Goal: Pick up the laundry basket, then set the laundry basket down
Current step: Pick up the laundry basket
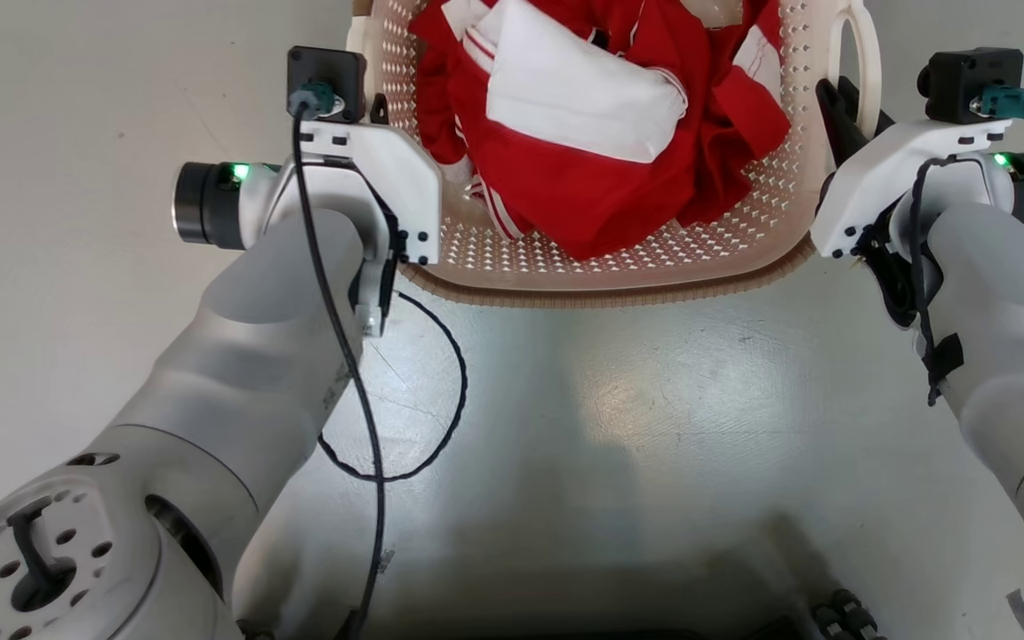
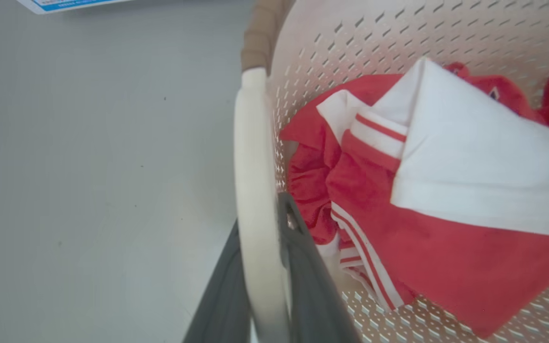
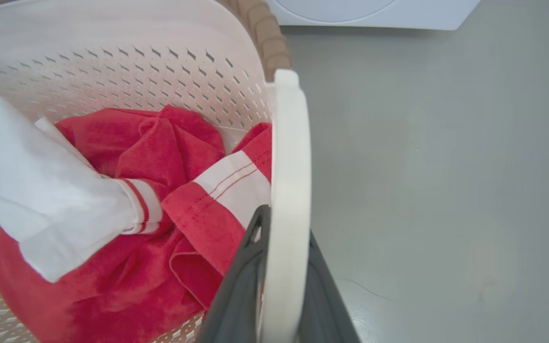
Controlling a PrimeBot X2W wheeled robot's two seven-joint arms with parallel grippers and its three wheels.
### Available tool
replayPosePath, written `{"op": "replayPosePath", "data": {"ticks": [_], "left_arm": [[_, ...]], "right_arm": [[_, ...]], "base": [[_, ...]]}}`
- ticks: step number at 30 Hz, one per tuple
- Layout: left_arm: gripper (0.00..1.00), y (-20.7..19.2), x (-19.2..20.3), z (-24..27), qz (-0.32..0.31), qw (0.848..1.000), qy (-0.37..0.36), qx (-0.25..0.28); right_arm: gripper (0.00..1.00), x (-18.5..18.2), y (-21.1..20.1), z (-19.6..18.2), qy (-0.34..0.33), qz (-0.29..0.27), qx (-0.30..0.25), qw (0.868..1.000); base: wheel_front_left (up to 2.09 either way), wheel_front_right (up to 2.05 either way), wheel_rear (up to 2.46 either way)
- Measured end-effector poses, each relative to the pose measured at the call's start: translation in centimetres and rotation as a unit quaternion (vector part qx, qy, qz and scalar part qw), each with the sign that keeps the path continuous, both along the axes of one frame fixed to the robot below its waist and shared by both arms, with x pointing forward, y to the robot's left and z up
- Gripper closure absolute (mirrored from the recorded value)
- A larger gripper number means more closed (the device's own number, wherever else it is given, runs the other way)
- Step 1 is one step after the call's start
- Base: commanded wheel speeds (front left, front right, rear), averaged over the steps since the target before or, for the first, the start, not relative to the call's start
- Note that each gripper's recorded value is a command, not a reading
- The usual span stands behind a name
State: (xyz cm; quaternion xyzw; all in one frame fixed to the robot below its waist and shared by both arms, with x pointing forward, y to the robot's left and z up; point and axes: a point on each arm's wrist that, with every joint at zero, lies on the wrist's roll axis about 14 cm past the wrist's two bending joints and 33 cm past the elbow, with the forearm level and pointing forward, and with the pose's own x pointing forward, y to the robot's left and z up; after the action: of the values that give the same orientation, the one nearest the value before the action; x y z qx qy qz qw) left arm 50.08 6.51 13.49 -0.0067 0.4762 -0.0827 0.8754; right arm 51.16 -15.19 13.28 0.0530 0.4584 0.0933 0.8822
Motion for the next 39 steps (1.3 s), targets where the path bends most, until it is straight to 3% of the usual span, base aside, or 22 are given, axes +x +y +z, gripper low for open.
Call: {"op": "replayPosePath", "data": {"ticks": [10,23,30,39], "left_arm": [[1.0,0.0,0.5,2.3,0.003,1.0,-0.009,-0.002],[1.0,1.0,-2.0,7.2,0.029,1.0,-0.01,-0.007],[1.0,1.6,-4.9,10.2,0.04,0.999,-0.004,-0.012],[1.0,1.9,-10.4,13.7,0.044,0.999,0.008,-0.024]], "right_arm": [[1.0,0.3,0.3,2.0,0.0,0.001,0.002,1.0],[1.0,-1.6,1.2,6.9,0.0,-0.001,0.01,1.0],[1.0,-3.7,1.9,10.4,0.0,0.005,0.012,1.0],[1.0,-9.6,2.4,13.9,0.018,0.0,0.019,1.0]], "base": [[0.0,0.0,0.0],[0.0,0.0,0.0],[0.0,0.0,0.0],[0.0,0.0,0.0]]}}
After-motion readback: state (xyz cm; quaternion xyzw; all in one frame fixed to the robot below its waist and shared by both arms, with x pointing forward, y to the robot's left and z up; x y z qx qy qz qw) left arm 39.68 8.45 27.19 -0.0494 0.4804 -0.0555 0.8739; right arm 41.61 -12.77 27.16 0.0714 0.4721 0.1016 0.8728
